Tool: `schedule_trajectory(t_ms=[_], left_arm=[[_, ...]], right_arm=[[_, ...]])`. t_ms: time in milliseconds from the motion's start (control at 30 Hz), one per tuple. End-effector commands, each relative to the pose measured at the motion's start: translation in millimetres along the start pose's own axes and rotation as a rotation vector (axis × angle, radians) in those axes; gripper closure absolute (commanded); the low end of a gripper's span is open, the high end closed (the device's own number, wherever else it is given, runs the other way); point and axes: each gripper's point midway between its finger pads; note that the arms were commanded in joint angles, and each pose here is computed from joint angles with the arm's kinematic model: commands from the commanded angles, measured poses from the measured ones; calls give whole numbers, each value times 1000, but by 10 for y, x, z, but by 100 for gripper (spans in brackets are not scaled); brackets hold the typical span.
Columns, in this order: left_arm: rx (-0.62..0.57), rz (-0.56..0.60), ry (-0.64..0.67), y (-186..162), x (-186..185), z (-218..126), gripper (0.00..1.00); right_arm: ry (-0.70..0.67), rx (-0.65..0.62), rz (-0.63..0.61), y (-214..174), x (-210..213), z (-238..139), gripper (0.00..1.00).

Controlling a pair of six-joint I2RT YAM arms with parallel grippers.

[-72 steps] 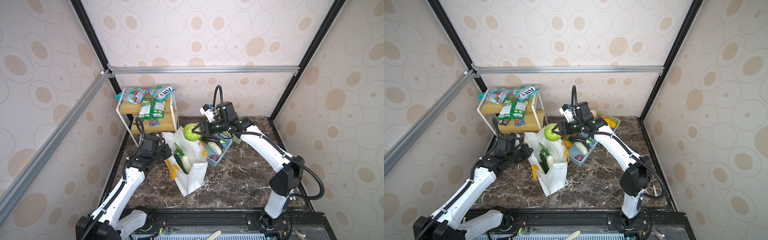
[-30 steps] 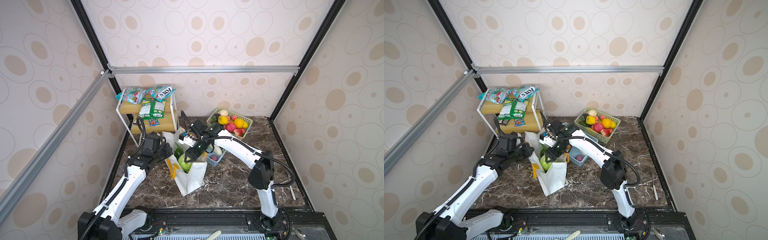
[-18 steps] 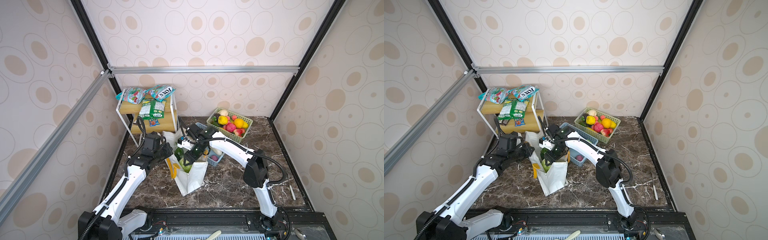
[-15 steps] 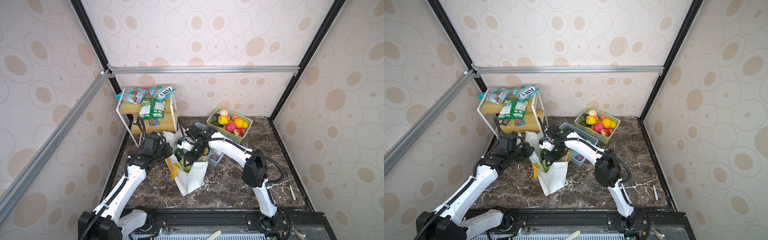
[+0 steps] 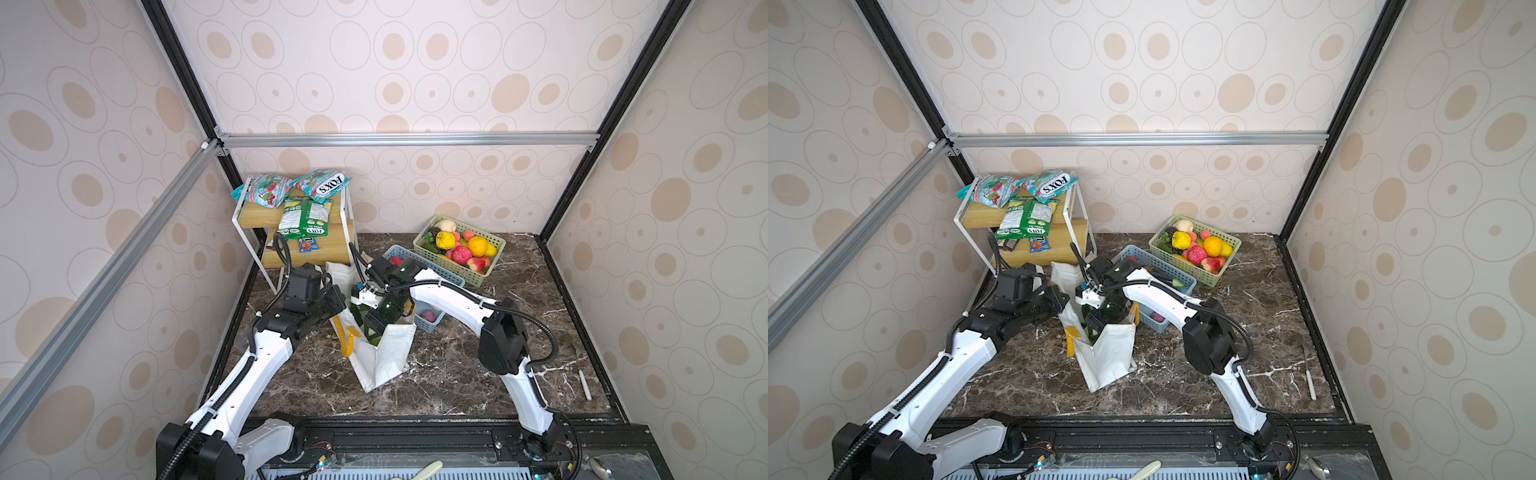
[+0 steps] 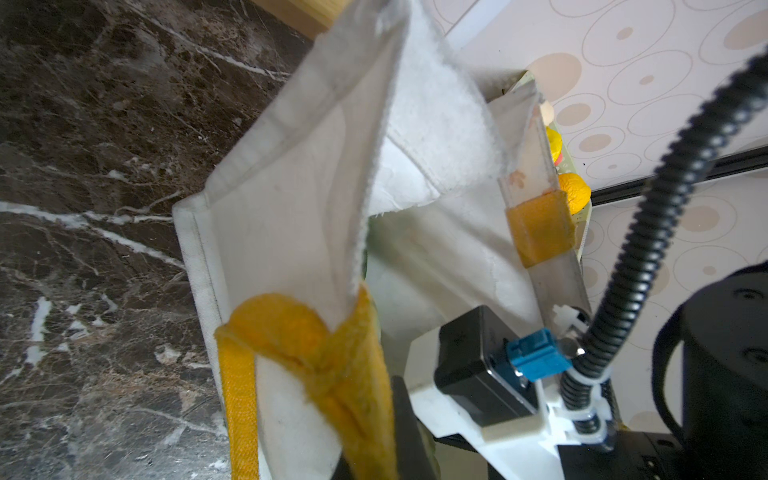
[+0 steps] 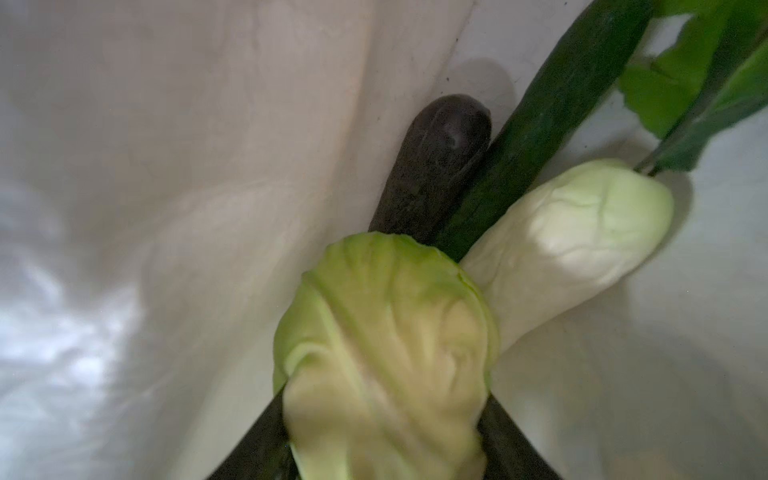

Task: Place the food into the grocery bag and tie it
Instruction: 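Lower the green cabbage into the tote bag and open the right gripper, then raise the right gripper out of the bag and move it to the blue basket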

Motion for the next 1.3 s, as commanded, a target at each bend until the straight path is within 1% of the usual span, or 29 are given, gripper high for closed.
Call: schedule_trajectory(t_ms=[0, 200, 300, 433, 567, 700, 900, 1100, 1267], left_arm=[[-59, 23, -55, 182, -194, -128, 100], [-56, 22, -47, 173, -174, -124, 100], [-59, 23, -49, 179, -185, -133, 100], [-62, 24, -42, 183, -172, -138, 100], [-64, 24, -35, 183, -159, -142, 100], [-73, 16, -22, 186, -122, -156, 100], [-70, 5, -6, 164, -60, -159, 100], [-84, -7, 22, 169, 22, -193, 100], [-88, -17, 34, 158, 84, -212, 100]], right_arm=[[-7, 73, 35, -156, -80, 177, 41], [-19, 104, 54, -212, -142, 290, 40], [-19, 117, 63, -241, -169, 336, 37], [-36, 130, 63, -261, -210, 360, 29], [-45, 117, 52, -216, -201, 307, 20], [-50, 61, 32, -78, -133, 121, 14], [-57, -44, -10, 142, 5, -251, 10], [-29, -164, -51, 314, 195, -678, 9], [-9, -278, -43, 452, 249, -1033, 9]])
Point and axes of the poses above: each gripper's point midway between its finger pads, its own z axis out along the fingers, its own x axis along the line the jaws close on, y = z × x, and after that the axes turned 2 degrees about -z, right-handed
